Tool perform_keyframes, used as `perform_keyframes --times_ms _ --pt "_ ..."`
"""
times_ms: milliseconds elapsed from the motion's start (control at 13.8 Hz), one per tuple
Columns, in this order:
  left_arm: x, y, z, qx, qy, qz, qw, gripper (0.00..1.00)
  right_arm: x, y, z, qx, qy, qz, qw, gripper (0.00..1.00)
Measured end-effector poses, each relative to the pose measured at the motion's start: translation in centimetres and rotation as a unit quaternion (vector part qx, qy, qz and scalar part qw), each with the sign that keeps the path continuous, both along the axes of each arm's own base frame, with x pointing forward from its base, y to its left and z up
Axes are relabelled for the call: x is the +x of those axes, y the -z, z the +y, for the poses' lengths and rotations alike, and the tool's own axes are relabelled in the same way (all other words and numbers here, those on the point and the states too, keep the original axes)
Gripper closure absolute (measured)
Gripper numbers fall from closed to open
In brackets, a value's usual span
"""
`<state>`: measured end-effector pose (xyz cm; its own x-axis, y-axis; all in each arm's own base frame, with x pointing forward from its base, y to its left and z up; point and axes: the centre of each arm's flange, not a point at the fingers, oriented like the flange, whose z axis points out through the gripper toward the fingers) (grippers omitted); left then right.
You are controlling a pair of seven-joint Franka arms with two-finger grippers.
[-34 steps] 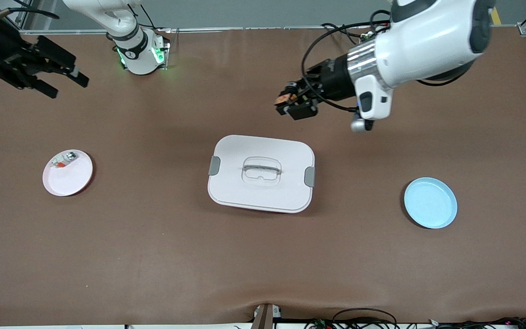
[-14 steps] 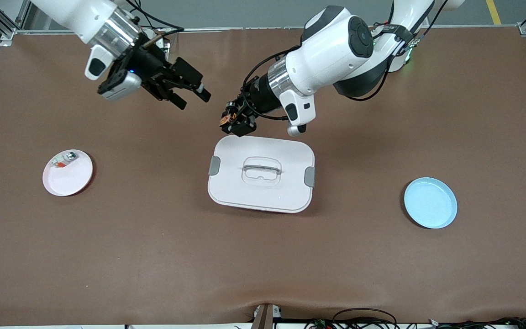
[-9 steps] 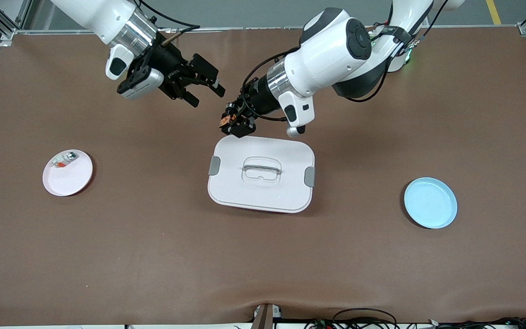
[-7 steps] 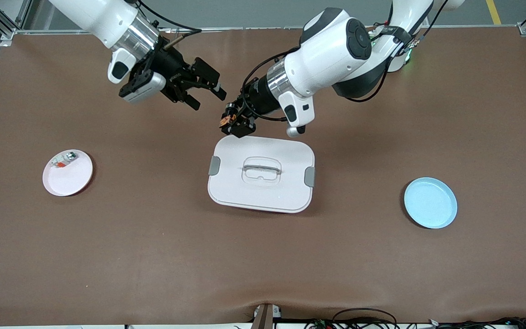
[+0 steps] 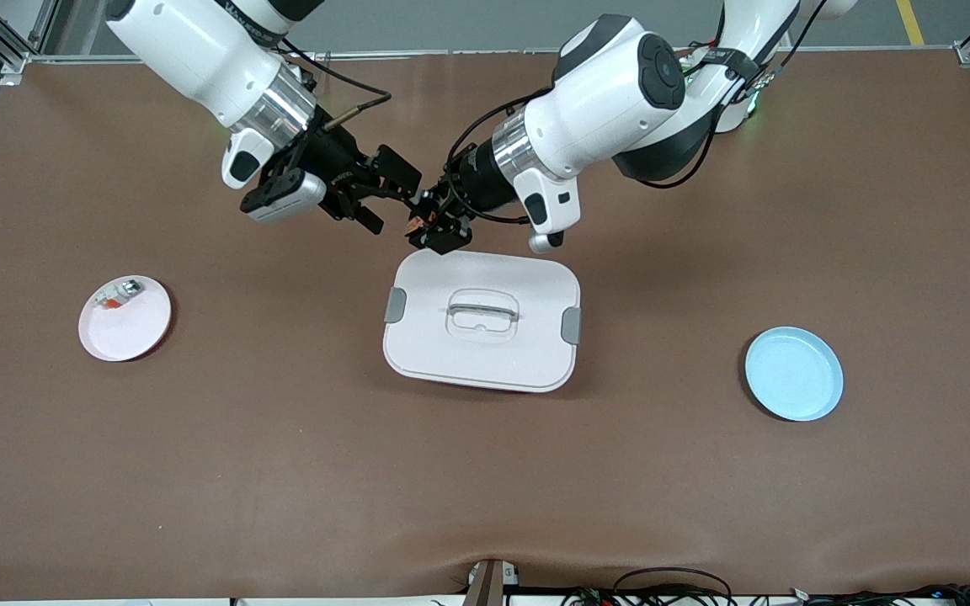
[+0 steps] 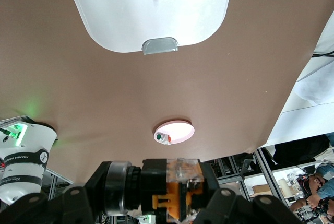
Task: Transfer orange switch to right arm and place
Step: 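Close the right gripper on the switch held by the left gripper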
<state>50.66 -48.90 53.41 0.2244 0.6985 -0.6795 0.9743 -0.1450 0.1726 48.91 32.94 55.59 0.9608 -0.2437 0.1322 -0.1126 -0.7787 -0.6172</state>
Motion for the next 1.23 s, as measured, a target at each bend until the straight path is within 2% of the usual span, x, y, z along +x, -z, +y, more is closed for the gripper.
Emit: perform_keyframes --times_ms 507,652,724,869,1014,1231 --pt "0.0 0.0 0.0 0.000 0.000 -0.001 1.000 0.28 0.2 0.7 1.0 -0.002 -0.005 0.000 1.000 0.00" --pt "0.0 0.0 0.0 0.000 0.000 0.000 1.000 0.28 0.2 0.7 1.0 -0.004 -0.013 -0.006 1.000 0.04" --pt "0.0 0.0 0.0 0.000 0.000 0.000 1.000 0.28 0.2 0.6 1.0 -0.005 -0.018 -0.011 1.000 0.12" --pt "0.0 0.1 -0.1 0.001 0.001 0.001 1.000 0.28 0.2 0.3 1.1 -0.004 -0.021 -0.015 1.000 0.38" --pt "0.0 0.4 -0.2 0.001 0.001 0.002 1.000 0.28 0.1 0.0 1.4 -0.003 -0.024 -0.017 1.000 0.59" --pt "0.0 0.4 -0.2 0.001 0.001 0.002 1.000 0.28 0.1 0.0 1.4 -0.003 -0.025 -0.018 1.000 0.59"
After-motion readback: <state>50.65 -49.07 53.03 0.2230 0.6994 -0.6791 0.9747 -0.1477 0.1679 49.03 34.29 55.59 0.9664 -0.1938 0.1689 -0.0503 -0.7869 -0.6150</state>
